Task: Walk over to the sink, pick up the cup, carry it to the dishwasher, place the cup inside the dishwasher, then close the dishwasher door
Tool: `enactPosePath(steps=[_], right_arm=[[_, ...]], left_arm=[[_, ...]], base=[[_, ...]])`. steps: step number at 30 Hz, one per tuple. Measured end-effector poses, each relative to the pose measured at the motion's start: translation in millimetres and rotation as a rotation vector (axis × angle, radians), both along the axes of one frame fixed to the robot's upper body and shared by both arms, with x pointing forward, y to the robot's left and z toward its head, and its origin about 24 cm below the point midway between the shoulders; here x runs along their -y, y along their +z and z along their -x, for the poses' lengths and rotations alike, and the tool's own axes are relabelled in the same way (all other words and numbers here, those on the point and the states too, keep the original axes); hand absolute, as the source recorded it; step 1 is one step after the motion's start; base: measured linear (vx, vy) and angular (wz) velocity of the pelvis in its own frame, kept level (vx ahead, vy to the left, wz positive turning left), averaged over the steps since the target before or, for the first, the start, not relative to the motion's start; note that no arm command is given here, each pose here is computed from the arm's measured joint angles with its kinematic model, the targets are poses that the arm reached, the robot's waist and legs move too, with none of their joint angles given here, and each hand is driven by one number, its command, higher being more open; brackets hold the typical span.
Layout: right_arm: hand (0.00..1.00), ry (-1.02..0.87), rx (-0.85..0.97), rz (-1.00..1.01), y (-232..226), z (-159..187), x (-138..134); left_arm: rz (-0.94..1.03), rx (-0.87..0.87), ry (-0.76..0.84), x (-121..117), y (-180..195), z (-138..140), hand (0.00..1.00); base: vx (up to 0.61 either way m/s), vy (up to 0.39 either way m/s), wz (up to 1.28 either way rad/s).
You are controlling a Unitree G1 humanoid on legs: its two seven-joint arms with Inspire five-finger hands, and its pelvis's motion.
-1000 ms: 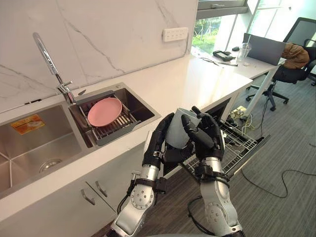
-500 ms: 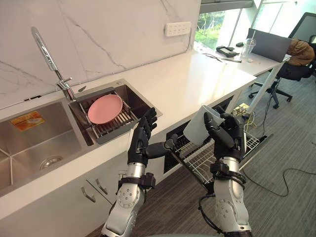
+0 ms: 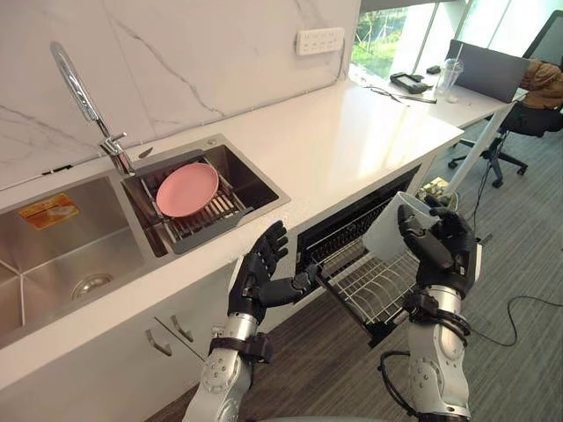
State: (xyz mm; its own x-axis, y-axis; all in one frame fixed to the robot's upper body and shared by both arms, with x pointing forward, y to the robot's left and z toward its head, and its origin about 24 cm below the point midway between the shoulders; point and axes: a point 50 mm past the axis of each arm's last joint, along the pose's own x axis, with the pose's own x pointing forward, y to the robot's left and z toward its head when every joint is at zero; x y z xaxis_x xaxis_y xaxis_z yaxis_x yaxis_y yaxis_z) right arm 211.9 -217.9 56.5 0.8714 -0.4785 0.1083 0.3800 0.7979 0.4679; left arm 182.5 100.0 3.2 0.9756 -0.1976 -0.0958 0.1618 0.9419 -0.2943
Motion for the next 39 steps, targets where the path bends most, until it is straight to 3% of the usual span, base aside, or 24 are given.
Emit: enactPosePath(steps=[6,12,18,27,39], right_arm=[[0.30,-0.013,-0.083,0.017,-15.6,6.0,8.6],[0.30,-0.023,-0.151,0.056,-26.6,7.8,13.0],[0.30,-0.034,-0.194,0.123,-30.7,9.0,16.9],[0.30,-0.014,-0.227,0.334,-22.5,4.6,21.3],[0.30,-0.046,-0.204,0.737,21.5,-37.3,36.9]], left_arm=[[-0.081,-0.261,0.000,-14.3,-57.9,22.9,0.90],[-0.202,-0.551,0.088,-50.2,-112.3,57.1,0.90],[-0.324,-0.728,0.151,-81.4,-139.1,81.7,0.90],[-0.364,-0.761,0.169,-90.4,-144.2,83.7,0.90],[-0.370,-0.636,0.167,-82.9,-132.8,49.3,0.90]], base=[[0.00,0.000,0.00],[0.00,0.000,0.00],[0.00,-0.004,0.02],[0.00,-0.006,0.02],[-0.04,-0.006,0.09]])
